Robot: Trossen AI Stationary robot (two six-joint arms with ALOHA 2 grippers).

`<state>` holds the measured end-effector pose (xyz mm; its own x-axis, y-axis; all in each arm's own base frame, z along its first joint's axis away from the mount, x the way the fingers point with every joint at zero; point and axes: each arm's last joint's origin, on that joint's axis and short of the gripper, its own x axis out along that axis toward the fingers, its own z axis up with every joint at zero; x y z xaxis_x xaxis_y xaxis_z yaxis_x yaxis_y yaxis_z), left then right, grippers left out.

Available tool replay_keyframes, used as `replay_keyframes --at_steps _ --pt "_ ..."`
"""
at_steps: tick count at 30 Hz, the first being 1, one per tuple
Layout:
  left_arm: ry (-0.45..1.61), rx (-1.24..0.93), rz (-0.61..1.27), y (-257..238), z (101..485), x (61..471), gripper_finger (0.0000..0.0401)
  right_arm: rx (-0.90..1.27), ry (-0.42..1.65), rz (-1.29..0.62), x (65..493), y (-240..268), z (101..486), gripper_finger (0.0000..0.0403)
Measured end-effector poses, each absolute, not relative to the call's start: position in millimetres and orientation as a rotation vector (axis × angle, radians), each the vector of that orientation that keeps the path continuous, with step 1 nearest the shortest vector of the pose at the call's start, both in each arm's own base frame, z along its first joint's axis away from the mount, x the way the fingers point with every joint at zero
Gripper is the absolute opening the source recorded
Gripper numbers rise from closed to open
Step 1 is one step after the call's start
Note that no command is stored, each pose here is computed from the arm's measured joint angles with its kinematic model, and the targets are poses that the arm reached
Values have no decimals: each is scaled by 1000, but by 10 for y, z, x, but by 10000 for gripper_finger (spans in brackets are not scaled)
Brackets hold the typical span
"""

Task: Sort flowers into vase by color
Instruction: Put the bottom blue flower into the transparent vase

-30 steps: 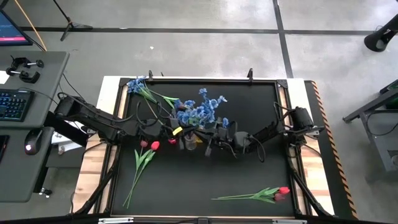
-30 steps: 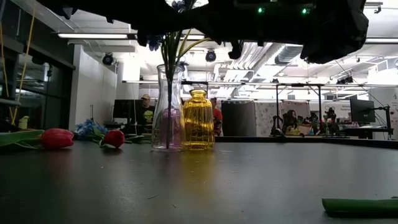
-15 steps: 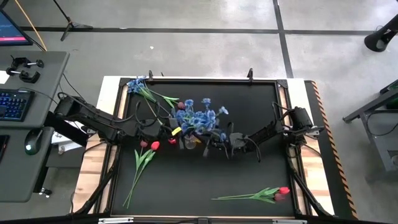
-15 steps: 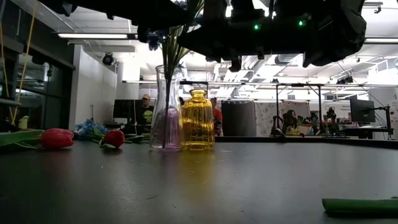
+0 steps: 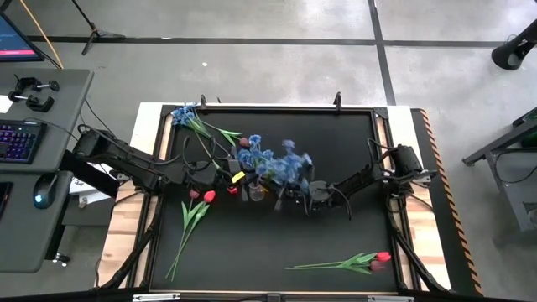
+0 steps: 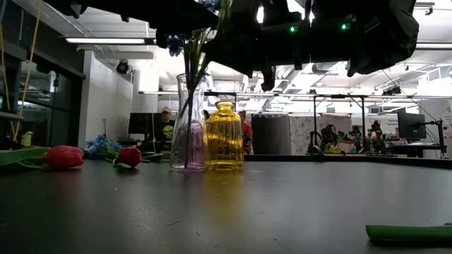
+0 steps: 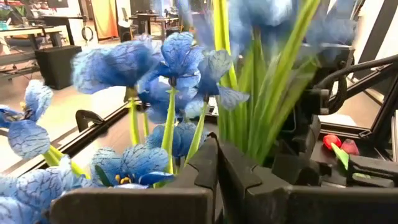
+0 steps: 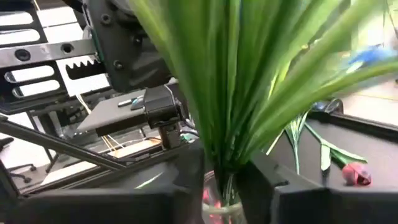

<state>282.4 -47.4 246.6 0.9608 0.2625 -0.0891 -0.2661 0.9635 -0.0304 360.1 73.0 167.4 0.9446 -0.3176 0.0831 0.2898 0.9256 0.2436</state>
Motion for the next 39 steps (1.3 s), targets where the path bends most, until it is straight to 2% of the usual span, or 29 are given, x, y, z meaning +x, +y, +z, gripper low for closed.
replay_keyframes --at_steps 7,11,17,28,33,39 --pt "81 -45 267 -474 2470 2824 0 261 -95 -278 3591 738 1713 169" --pt "63 -73 243 -477 2518 2797 0 254 -13 -239 3549 741 1810 198" --pt "13 -58 221 -497 2708 2661 0 203 133 -233 3432 719 1950 204" --pt "5 -47 168 -569 2996 2269 0 195 159 -212 3192 670 2357 204" --pt "55 -136 147 -593 2962 2218 0 191 174 -204 3094 651 2475 204" --pt "79 -266 -72 -681 2994 2145 0 213 140 -172 2958 638 2678 204"
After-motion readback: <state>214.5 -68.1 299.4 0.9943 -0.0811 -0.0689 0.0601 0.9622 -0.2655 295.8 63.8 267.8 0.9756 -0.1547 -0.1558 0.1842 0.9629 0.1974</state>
